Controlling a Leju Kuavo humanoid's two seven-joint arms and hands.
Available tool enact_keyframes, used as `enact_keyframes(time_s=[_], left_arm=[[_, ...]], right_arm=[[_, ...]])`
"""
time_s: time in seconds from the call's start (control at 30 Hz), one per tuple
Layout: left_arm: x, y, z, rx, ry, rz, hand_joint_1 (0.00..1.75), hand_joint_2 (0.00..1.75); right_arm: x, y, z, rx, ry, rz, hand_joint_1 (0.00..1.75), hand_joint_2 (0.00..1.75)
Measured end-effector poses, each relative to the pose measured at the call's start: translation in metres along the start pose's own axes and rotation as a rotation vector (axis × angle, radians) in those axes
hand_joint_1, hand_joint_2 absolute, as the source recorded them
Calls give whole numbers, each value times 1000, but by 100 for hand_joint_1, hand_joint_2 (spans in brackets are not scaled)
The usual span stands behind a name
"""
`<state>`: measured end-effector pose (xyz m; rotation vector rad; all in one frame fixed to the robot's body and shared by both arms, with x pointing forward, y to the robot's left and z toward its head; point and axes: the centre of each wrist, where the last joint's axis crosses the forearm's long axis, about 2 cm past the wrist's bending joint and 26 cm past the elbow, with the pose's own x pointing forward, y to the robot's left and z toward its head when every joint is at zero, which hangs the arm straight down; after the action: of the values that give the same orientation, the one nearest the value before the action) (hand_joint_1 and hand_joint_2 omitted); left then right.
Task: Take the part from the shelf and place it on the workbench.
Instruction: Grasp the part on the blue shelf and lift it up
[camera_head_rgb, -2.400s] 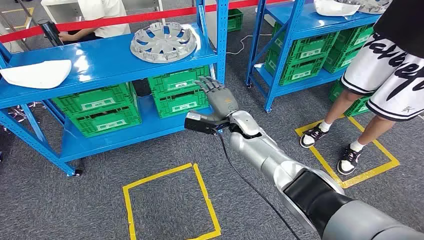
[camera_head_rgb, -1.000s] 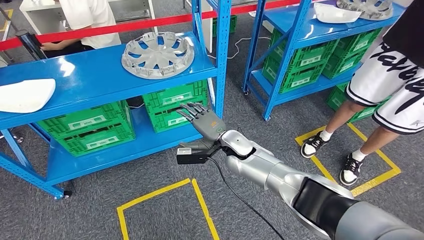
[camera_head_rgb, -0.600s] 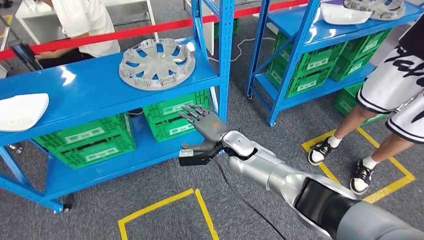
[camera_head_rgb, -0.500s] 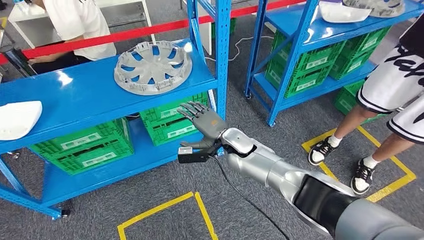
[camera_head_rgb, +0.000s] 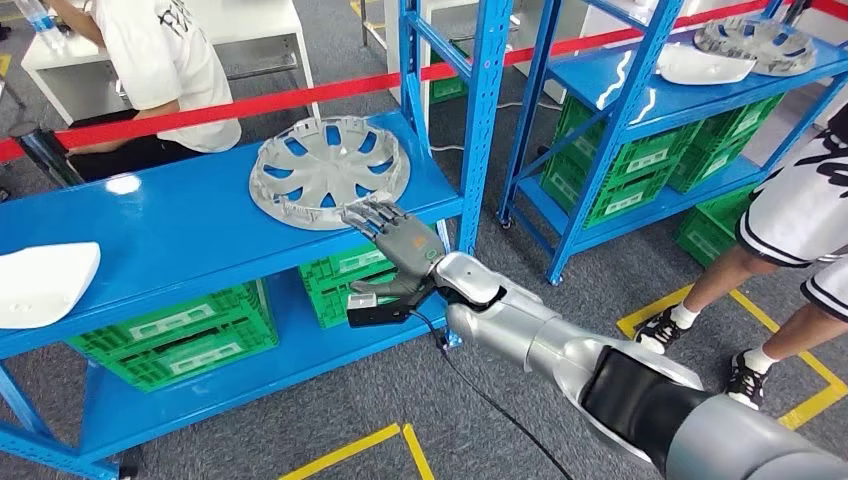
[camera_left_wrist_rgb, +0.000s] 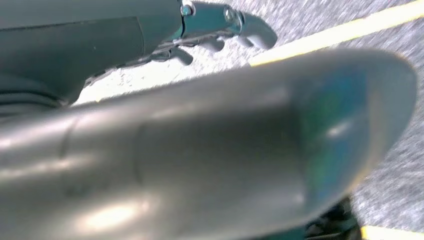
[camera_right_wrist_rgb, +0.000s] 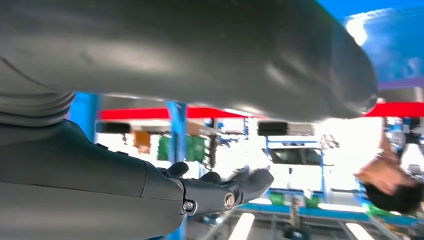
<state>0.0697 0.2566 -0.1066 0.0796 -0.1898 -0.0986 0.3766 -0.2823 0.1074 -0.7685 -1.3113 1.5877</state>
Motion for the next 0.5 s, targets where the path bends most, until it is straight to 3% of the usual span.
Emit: enact_keyframes(time_s=[0.5], left_arm=[[0, 0, 0, 1, -3, -1, 0, 0]], right_arm=[[16, 10, 0, 15, 2, 3, 0, 0]])
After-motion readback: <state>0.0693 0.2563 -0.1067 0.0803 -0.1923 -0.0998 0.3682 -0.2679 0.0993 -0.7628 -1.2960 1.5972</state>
